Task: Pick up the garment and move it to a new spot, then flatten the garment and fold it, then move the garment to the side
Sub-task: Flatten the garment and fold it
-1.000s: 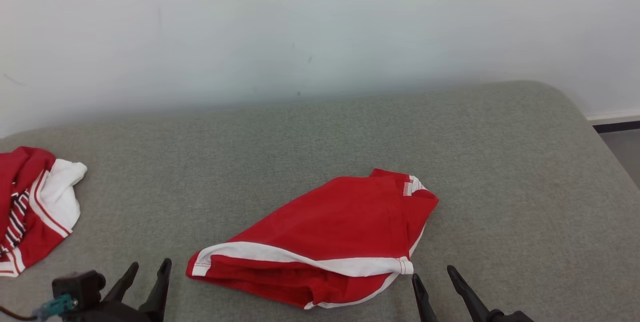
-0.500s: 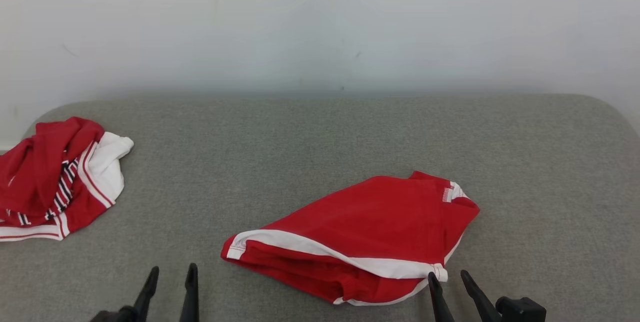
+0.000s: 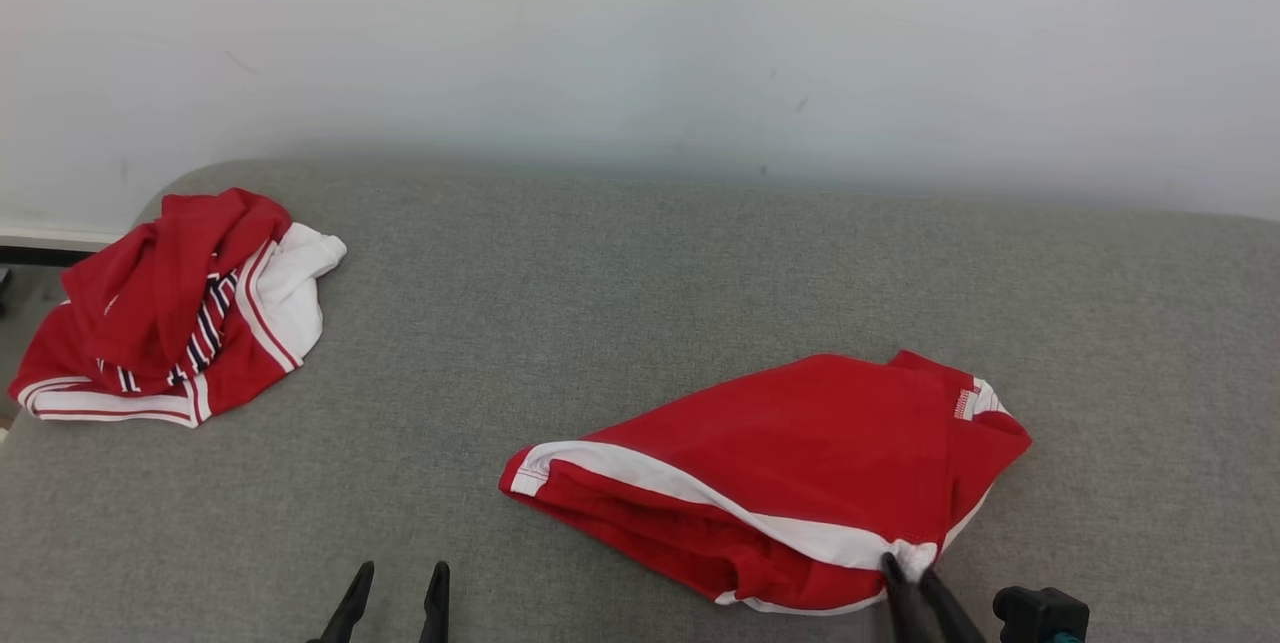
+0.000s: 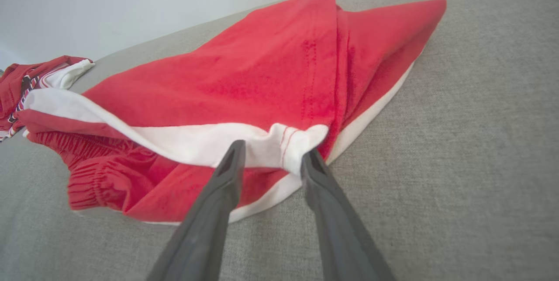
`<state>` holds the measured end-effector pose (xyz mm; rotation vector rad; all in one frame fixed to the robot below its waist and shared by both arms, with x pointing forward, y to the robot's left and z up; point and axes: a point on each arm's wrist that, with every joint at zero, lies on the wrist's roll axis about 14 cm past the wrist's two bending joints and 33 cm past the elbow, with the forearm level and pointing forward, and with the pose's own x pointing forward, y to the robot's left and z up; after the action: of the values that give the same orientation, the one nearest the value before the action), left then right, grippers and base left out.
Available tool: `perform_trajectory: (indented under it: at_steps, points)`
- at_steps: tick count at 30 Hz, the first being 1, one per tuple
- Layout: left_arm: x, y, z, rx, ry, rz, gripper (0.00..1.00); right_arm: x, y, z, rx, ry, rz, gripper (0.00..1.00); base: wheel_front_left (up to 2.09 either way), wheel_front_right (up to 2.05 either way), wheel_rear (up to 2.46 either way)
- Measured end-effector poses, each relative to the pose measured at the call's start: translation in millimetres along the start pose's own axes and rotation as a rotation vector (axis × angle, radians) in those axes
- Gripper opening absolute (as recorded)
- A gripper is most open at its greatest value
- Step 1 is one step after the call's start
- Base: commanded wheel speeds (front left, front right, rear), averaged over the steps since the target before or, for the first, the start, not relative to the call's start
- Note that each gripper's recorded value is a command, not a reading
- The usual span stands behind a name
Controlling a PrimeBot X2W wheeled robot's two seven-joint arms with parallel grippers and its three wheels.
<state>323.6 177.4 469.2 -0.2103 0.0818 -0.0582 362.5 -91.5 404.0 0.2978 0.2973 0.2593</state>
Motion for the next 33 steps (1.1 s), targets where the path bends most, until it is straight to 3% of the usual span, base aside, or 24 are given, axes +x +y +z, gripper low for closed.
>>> perform_trajectory:
  at_steps: [11, 21, 33]
  points:
    - [7, -13, -10, -0.006, 0.034, -0.057, 1.0, -8, -29, 38, -0.046, -0.117, -0.063, 0.0, 0.0, 0.0, 0.0]
    - [22, -61, -22, -0.208, 0.179, -0.176, 1.0, -27, -49, 42, -0.104, -0.135, -0.11, 0.0, 0.0, 0.0, 0.0]
    - [10, -71, -51, -0.262, 0.384, -0.184, 1.0, -30, -51, 41, -0.106, -0.133, -0.123, 0.0, 0.0, 0.0, 0.0]
